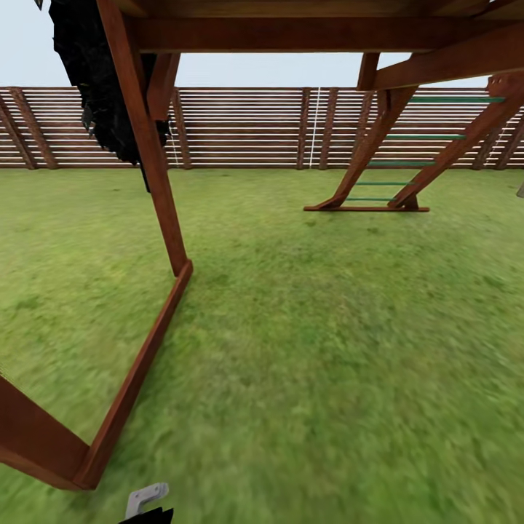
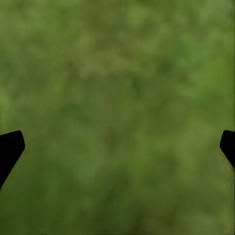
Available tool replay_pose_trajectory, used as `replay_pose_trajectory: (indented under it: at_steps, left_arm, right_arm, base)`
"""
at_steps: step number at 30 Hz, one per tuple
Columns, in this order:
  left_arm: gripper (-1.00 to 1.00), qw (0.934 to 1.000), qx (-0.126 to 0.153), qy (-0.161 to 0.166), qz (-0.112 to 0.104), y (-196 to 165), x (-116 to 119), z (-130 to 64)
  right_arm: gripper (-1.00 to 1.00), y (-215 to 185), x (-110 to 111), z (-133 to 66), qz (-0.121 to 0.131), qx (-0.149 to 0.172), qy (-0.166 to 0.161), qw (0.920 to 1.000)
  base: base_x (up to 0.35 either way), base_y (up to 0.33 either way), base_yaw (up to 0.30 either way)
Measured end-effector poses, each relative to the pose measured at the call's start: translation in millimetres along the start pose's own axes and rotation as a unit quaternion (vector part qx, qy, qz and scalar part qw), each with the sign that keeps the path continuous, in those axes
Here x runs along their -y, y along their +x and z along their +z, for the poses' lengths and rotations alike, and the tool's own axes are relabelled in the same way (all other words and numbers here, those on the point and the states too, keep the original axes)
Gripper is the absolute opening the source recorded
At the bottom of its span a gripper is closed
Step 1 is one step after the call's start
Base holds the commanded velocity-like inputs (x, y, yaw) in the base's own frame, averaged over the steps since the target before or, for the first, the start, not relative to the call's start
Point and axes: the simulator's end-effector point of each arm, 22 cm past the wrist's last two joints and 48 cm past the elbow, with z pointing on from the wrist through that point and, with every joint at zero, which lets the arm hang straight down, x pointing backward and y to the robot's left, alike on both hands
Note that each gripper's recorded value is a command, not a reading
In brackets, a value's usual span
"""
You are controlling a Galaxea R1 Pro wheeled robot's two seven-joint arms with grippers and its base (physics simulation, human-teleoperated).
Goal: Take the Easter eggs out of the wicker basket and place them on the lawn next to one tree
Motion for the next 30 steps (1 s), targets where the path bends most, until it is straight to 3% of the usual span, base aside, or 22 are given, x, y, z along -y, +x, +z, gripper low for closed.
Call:
replay_pose_trajectory:
  at_steps: [30]
  left_arm:
    - [1.00, 1.0000, 0.000, -0.001, 0.000, 0.1, -0.4, 0.0]
  right_arm:
    - [1.00, 0.8, 0.9, -0.1, -0.004, -0.001, 0.001, 1.0000]
  base:
    - [0.339, 0.000, 0.000]
